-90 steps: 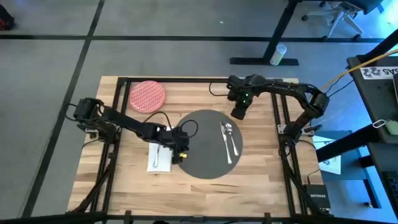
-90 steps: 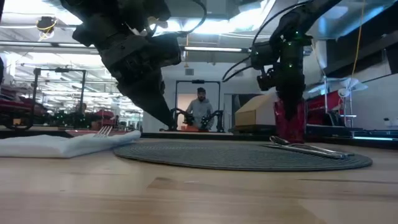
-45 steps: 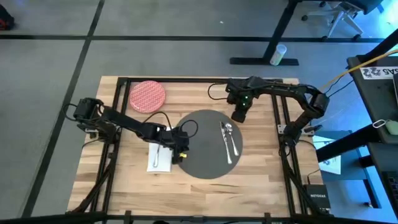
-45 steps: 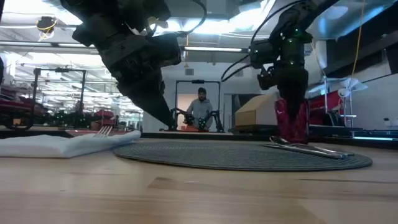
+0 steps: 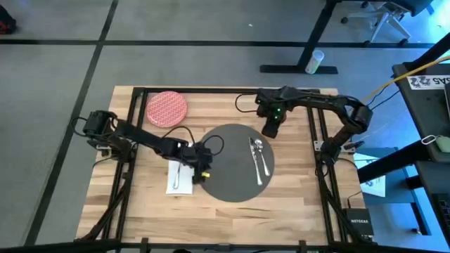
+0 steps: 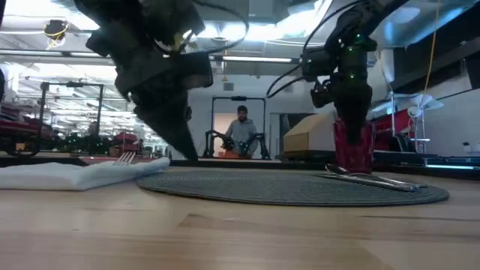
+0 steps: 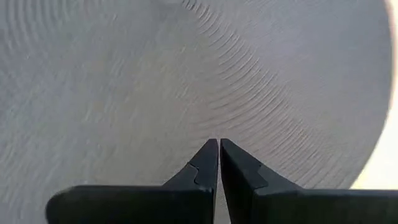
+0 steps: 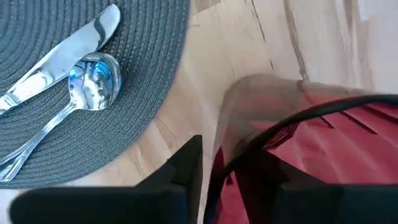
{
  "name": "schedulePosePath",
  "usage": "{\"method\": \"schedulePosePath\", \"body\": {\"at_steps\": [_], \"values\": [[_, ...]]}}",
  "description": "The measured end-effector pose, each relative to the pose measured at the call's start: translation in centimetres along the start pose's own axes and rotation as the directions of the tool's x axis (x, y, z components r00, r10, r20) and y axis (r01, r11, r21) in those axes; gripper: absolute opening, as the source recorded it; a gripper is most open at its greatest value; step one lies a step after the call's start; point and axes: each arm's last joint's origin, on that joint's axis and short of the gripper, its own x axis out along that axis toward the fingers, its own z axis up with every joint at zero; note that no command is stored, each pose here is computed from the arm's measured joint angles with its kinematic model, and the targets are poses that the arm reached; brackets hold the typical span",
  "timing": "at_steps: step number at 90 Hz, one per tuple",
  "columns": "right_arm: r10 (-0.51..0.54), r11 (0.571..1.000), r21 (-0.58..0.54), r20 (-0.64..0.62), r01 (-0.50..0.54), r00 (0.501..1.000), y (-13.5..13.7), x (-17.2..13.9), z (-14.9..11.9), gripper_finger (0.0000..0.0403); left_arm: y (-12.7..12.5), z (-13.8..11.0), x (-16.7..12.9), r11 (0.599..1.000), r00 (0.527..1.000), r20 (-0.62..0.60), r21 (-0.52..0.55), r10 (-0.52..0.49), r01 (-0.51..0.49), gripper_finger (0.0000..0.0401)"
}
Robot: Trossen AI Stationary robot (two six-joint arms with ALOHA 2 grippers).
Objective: Set table place
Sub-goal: Move the red glass to the top right of the gray placemat
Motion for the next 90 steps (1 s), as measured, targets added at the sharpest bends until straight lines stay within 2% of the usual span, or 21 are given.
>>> {"method": "schedulePosePath", "body": {"at_steps": [14, 35, 59, 74, 90], "values": [[-0.037, 0.999, -0.004, 0.039, 0.037, 0.999, 0.0, -1.6, 0.0, 0.0055, 0.0, 0.0, 0.0, 1.000, 1.000, -0.004, 0.005, 0.001, -0.001, 0.0000], [-0.065, 0.998, -0.016, 0.135, 0.068, 0.989, 0.3, -5.9, 0.8, 0.0008, -0.1, -0.1, 0.0, 1.000, 1.000, -0.007, 0.019, 0.000, 0.000, 0.0000], [-0.133, 0.986, -0.071, 0.215, 0.151, 0.968, 1.9, -10.6, 1.4, 0.0002, 0.3, -0.3, 0.1, 1.000, 1.000, -0.018, 0.029, 0.011, -0.010, 0.0000], [-0.173, 0.976, -0.094, 0.211, 0.196, 0.962, 2.6, -10.8, 1.3, 0.0001, 0.5, -0.7, 0.2, 1.000, 0.999, -0.029, 0.023, 0.014, -0.014, 0.0000], [-0.193, 0.975, -0.087, 0.139, 0.206, 0.971, 2.7, -8.9, 0.8, 0.0000, 0.3, -0.7, 0.2, 1.000, 1.000, -0.024, 0.024, 0.009, -0.008, 0.0000]]}}
